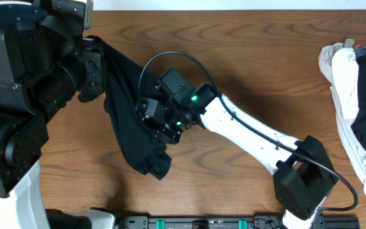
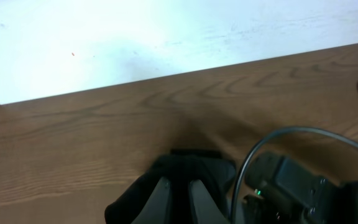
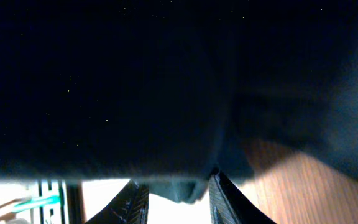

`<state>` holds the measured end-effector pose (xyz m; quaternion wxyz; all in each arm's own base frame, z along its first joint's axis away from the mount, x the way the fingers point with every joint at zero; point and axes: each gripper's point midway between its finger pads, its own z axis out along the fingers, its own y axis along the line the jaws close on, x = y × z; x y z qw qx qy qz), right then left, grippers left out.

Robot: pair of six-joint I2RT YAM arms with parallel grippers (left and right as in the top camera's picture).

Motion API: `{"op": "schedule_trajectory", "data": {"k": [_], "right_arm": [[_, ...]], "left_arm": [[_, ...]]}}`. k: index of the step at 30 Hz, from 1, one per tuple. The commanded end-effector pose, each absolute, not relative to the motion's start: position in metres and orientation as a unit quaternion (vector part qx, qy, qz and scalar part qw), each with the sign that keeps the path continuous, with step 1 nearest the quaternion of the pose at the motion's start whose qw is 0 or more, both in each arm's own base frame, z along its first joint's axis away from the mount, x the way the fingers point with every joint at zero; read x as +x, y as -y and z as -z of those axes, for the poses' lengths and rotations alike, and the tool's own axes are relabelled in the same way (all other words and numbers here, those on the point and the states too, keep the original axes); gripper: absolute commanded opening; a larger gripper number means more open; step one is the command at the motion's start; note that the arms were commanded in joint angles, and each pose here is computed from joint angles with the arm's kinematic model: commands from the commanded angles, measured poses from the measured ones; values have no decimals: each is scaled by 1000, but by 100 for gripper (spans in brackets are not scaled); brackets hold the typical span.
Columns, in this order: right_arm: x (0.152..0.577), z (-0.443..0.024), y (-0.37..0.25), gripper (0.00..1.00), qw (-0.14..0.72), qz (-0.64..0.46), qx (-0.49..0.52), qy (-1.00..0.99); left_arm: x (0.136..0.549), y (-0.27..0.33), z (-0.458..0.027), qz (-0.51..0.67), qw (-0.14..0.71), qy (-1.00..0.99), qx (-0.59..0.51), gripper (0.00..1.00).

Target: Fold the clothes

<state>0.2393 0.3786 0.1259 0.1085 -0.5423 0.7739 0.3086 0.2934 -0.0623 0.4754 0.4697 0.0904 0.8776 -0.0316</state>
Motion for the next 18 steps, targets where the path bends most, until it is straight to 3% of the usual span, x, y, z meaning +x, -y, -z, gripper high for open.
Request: {"op": "schedule_trajectory", "data": {"k": [1,9,18], "right_arm": [[244,-133,-368,30,105,-302,-524,-789],[226,-134,-366,28,69,-324,-524,-785],[235,-144,-394,30,126,-352,-538,-756]], "left_arm": [[289,59,-486,22,489,-867,98,6],[287,48,-507,0,525,-847,82,6],[284,48,-514,1,535,-841,80,6]]}}
